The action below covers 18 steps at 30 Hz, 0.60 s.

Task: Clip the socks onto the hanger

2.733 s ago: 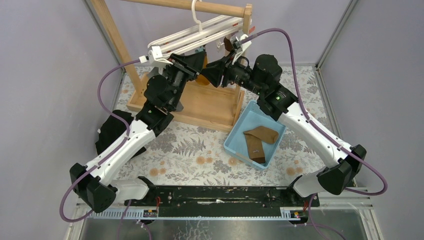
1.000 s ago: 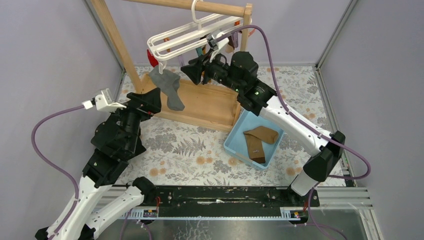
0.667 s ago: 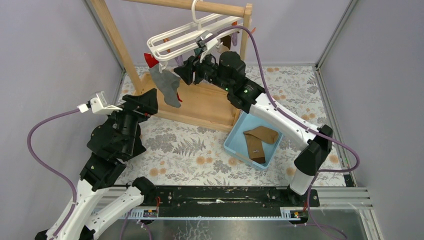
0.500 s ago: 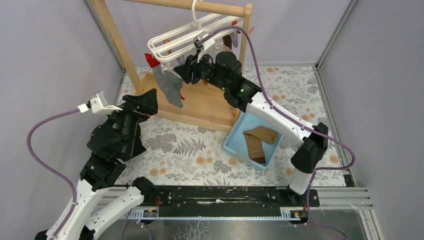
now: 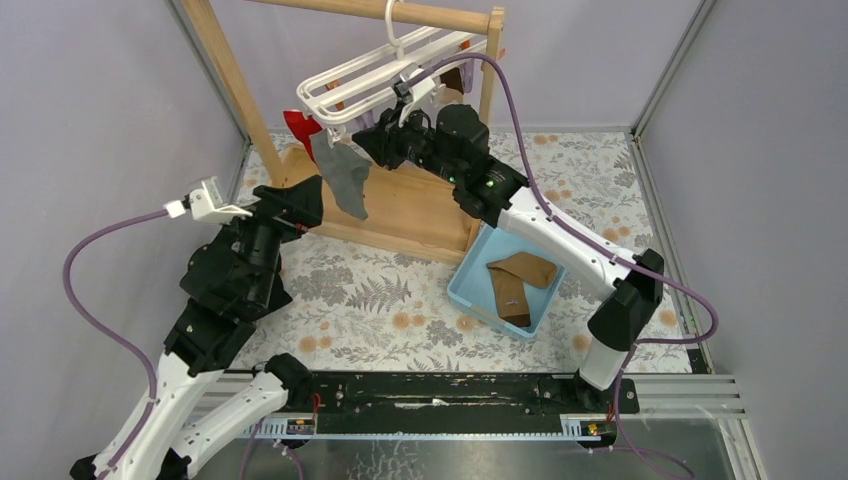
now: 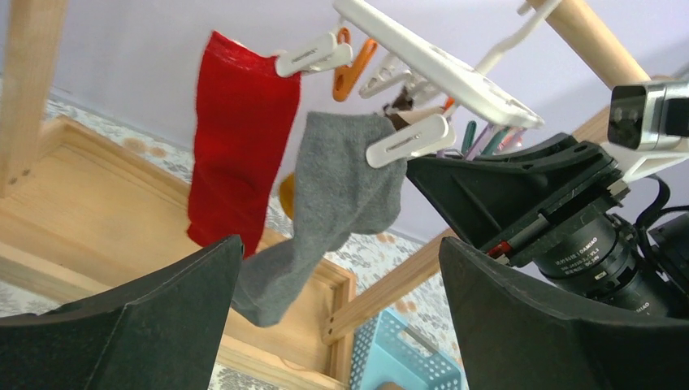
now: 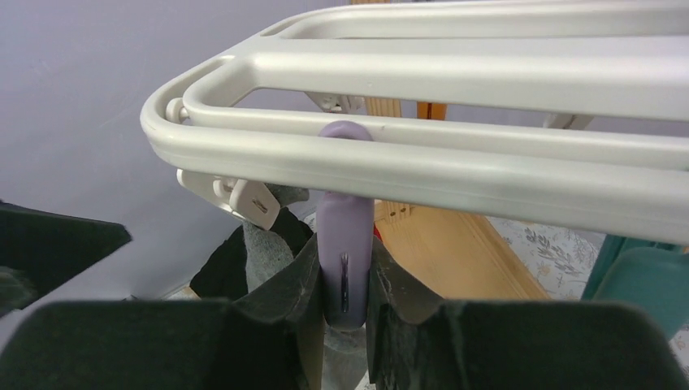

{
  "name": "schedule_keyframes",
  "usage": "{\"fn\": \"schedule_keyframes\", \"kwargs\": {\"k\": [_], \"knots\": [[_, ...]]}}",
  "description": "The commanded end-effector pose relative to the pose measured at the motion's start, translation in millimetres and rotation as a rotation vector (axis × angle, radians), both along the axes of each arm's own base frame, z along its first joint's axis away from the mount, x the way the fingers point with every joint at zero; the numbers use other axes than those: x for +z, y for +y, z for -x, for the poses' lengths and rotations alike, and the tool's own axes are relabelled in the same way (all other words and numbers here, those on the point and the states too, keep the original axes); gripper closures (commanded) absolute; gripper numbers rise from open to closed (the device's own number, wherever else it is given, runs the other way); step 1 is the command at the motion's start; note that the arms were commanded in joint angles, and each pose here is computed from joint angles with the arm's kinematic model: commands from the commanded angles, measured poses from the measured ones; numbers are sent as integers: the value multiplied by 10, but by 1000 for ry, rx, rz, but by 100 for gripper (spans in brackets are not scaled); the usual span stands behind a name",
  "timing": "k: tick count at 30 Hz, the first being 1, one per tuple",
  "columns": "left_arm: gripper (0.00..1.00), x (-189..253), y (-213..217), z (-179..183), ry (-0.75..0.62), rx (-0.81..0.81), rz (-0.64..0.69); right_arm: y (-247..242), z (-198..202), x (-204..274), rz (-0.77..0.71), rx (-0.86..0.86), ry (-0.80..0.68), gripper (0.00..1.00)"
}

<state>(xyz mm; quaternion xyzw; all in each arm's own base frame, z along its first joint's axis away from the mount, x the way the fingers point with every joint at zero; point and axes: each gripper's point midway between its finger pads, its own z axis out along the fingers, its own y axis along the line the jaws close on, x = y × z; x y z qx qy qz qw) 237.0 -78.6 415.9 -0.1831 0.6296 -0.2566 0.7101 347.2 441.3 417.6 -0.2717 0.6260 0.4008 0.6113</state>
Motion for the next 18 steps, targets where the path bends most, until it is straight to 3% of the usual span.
{"fn": "schedule_keyframes", "kwargs": {"k": [1,7,18], "knots": [[1,326,-351,-43,-71,-152,76,-186,231,575,-88,20,-94,100],[3,722,-895,-117,-137,-380,137,-217,309,588,-62,44,-98,100],[6,1211,-759,-304,-207,-257,170,-244,353,569,-43,56,-100,100]]}}
